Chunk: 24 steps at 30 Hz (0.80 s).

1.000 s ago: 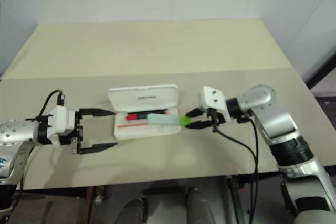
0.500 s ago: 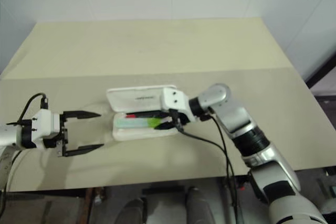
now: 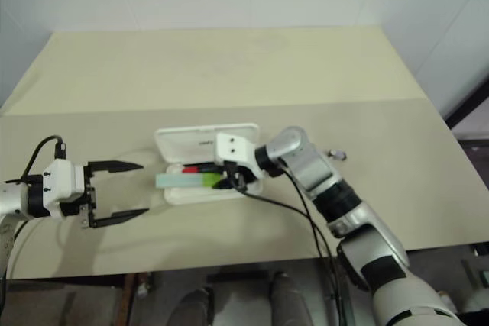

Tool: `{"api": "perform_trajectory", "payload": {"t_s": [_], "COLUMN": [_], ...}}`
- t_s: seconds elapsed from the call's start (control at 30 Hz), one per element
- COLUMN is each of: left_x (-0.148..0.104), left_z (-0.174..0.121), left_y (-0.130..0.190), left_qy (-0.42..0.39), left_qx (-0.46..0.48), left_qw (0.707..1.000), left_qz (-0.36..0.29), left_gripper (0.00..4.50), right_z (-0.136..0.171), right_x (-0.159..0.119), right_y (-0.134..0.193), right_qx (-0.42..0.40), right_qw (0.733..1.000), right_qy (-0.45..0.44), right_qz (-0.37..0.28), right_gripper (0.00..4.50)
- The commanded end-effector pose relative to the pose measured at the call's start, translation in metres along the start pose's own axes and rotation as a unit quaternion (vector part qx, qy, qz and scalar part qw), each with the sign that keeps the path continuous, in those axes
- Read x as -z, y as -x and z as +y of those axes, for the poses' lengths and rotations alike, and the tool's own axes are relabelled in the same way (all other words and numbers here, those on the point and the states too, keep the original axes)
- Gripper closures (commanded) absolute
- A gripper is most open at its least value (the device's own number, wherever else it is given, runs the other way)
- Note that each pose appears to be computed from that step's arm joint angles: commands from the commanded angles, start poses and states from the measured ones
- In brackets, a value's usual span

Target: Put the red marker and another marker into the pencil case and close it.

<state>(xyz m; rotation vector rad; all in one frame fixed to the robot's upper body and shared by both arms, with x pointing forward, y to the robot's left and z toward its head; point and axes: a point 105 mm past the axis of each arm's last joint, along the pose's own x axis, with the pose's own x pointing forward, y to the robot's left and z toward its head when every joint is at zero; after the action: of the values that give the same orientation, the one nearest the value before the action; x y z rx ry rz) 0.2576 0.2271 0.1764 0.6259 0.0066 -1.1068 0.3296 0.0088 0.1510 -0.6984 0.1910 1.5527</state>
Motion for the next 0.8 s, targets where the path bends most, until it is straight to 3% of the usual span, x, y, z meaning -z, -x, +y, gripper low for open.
{"api": "perform_trajectory", "payload": {"t_s": [0.03, 0.77, 0.8], "left_x": [-0.008, -0.011, -0.011], "left_z": [0.002, 0.004, 0.004], "left_y": [-0.002, -0.009, -0.009], "left_qy": [-0.017, -0.019, -0.019], "left_qx": [-0.006, -0.008, -0.008], "left_qw": [1.000, 1.000, 1.000], "left_qz": [-0.007, -0.015, -0.016], "left_gripper": [0.00, 0.00, 0.00], "right_z": [0.002, -0.001, -0.001], "right_x": [-0.006, 0.016, 0.016], "right_y": [-0.002, 0.002, 0.001], "right_qx": [-0.008, -0.008, -0.006], "right_qw": [1.000, 0.998, 0.998], "right_qy": [0.026, 0.026, 0.029], "right_qz": [0.002, 0.049, 0.049], "right_gripper": [3.38, 3.38, 3.03]}}
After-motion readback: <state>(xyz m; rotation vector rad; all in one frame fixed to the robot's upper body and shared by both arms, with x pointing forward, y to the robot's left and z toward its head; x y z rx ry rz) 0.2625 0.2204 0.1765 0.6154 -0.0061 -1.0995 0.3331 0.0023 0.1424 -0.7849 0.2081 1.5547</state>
